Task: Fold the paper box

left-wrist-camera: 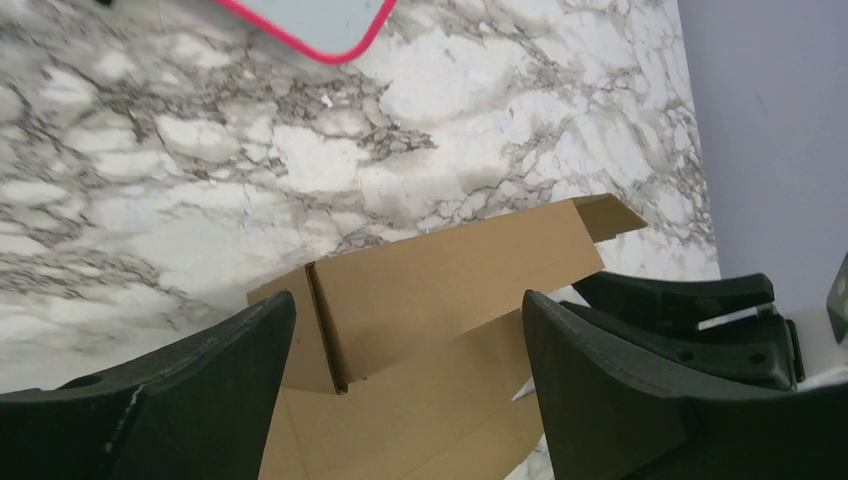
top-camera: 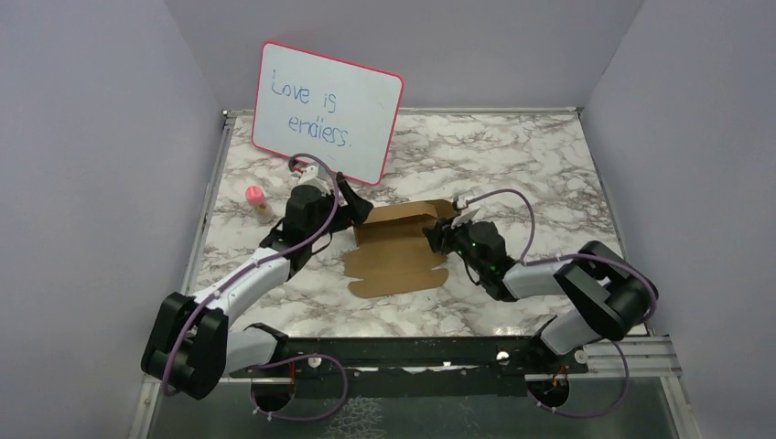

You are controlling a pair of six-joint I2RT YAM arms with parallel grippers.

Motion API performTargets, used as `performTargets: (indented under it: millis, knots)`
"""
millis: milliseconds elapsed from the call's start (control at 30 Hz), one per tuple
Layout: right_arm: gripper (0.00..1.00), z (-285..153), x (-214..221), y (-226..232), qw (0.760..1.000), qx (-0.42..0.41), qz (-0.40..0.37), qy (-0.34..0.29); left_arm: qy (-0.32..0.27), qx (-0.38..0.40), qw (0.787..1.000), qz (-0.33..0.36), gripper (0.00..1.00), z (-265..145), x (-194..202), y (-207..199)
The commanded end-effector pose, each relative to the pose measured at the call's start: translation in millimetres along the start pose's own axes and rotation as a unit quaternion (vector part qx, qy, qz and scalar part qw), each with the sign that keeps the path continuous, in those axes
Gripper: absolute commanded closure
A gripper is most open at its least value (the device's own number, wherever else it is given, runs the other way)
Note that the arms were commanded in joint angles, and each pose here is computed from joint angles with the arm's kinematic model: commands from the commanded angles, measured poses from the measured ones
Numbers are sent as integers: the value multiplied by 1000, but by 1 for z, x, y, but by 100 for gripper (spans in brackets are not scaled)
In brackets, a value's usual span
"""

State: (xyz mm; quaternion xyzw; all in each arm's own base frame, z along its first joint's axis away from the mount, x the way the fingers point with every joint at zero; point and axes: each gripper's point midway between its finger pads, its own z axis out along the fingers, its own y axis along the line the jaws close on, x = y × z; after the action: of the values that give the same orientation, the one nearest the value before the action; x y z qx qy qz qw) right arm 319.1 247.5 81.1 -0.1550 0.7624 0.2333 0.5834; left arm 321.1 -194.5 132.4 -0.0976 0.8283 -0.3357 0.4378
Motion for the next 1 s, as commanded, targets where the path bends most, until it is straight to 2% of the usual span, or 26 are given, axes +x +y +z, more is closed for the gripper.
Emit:
performTargets:
  millis: [0,100,267,467,567,767,967]
  knots:
    - [49,-26,11,-13,999,38,10,32,-22,-58,996,70,13,-17,-30,4]
    - [45,-38,8,-19,997,54,1,46,-20,-72,993,94,10,-25,-41,0]
    - [40,-53,-13,-39,994,101,-16,33,8,-65,986,154,10,-30,-53,-15]
    - [34,-50,-41,-62,993,112,-1,24,72,-55,963,253,10,-25,-47,-37]
    - [30,-44,-46,-72,994,104,-7,29,84,-57,951,294,10,-21,-40,-47]
    - [30,-22,-48,-75,997,57,-24,42,91,-58,943,313,10,-11,-21,-66]
    - [38,-2,-42,-70,998,23,-22,54,80,-67,944,312,10,-9,4,-86]
